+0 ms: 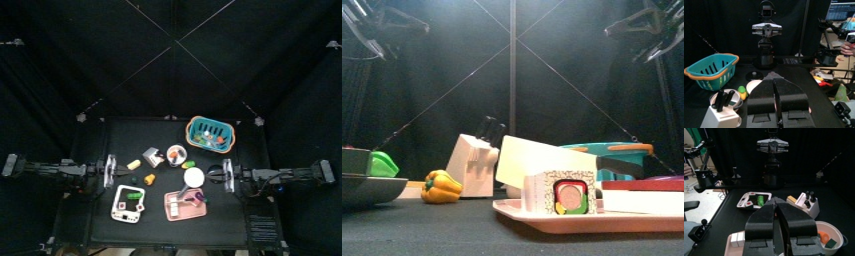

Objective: Cut sushi piece

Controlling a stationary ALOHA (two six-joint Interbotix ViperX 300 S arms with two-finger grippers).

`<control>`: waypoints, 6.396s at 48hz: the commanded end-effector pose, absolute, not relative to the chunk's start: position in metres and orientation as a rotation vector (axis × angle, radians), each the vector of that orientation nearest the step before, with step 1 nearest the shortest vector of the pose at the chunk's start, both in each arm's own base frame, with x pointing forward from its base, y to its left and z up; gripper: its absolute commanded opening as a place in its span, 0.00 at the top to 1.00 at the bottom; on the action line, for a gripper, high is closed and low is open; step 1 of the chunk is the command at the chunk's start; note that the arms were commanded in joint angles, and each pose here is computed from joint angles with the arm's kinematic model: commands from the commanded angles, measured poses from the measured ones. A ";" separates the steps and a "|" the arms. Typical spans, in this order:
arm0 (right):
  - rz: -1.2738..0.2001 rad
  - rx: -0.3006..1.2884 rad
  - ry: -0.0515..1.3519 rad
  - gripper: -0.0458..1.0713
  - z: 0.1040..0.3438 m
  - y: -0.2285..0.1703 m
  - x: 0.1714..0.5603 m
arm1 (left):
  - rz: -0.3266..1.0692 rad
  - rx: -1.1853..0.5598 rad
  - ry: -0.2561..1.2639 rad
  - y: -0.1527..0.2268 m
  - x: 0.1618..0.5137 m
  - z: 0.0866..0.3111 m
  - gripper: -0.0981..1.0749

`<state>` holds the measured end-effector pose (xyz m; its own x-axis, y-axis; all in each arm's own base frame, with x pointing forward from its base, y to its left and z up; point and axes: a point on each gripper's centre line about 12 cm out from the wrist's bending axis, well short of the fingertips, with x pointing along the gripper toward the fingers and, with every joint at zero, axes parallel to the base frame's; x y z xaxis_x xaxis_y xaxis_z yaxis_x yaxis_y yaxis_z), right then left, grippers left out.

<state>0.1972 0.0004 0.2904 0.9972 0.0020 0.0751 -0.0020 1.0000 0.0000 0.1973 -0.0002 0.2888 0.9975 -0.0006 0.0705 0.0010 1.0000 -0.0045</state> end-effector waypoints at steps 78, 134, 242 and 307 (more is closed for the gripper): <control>0.109 0.247 0.566 0.46 0.214 0.055 0.276 | -0.201 -0.064 0.012 -0.060 0.264 0.262 0.33; 0.081 0.234 0.937 0.37 0.226 0.063 0.293 | -0.172 -0.137 0.391 -0.083 0.326 0.212 0.04; 0.038 0.149 0.891 0.21 0.177 0.077 0.304 | -0.177 -0.068 0.589 -0.105 0.387 0.175 0.05; 0.029 0.180 0.908 0.21 0.176 0.078 0.302 | -0.197 -0.014 0.578 -0.088 0.398 0.208 0.06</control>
<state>0.2980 0.0768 0.1656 0.5906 0.0929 -0.8016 0.0572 0.9860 0.1565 0.3965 -0.0913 0.1948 0.8004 -0.1911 -0.5681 0.1833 0.9805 -0.0716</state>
